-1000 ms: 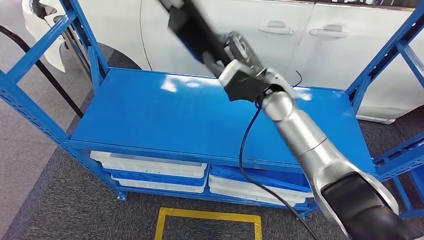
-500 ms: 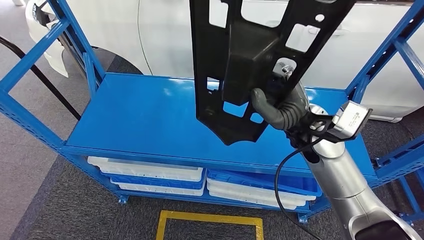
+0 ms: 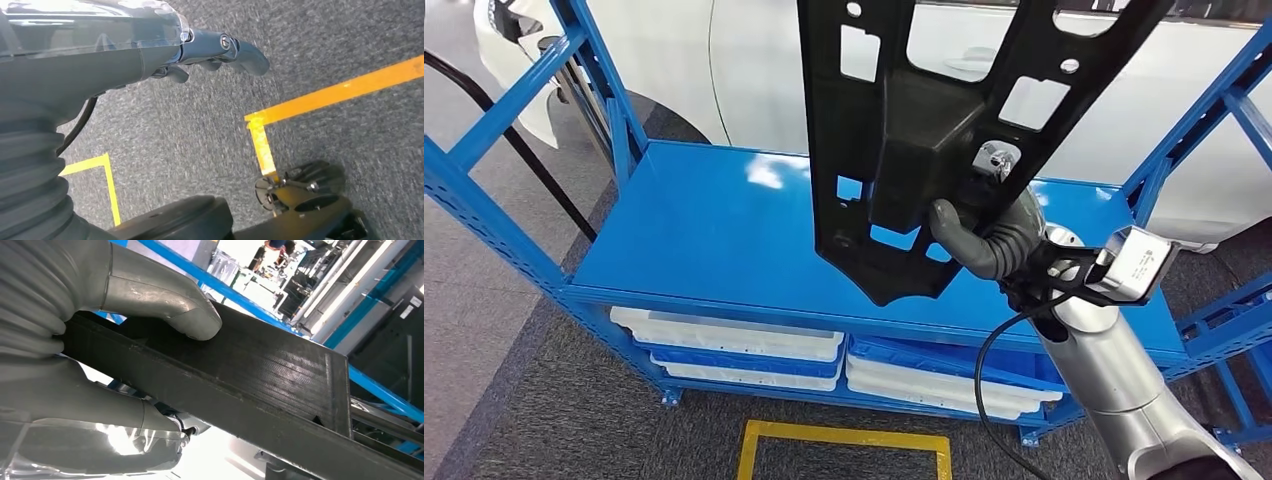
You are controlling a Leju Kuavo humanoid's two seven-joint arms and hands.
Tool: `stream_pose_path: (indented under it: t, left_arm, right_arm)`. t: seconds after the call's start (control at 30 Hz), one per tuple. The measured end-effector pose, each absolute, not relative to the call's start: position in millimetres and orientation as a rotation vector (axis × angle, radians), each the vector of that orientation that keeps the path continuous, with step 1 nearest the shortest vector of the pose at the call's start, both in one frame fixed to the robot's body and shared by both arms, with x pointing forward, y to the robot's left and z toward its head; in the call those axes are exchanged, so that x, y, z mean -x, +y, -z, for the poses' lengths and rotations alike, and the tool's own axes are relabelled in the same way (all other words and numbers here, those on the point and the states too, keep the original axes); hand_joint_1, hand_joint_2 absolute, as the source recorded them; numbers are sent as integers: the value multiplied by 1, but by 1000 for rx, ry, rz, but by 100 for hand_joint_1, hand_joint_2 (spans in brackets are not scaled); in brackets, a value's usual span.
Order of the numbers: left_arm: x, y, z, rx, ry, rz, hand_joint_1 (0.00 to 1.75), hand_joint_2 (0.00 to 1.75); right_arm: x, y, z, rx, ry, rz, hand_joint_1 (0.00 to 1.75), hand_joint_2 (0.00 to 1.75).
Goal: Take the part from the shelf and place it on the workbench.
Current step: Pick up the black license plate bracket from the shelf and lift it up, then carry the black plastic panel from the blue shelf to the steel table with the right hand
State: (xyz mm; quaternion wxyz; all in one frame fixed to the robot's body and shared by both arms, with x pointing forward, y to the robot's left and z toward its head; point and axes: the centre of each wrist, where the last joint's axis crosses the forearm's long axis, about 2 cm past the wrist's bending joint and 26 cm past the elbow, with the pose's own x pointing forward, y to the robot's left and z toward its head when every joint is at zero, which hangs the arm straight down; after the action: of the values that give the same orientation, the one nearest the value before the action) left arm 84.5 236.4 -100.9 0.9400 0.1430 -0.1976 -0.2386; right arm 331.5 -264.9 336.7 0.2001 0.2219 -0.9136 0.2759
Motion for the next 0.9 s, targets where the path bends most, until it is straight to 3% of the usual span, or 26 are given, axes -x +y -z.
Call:
stream_pose_path:
  t: [0.37,0.9]
  left_arm:
    - [-82,238,102,-285,-379,445,0,175]
    - [-89,239,101,-275,-359,467,0,175]
  right_arm:
    - [-273,-257,-224,-793,-2309,-644,175,175]
    - [-283,-248,-235,-808,-2243,-466,175,175]
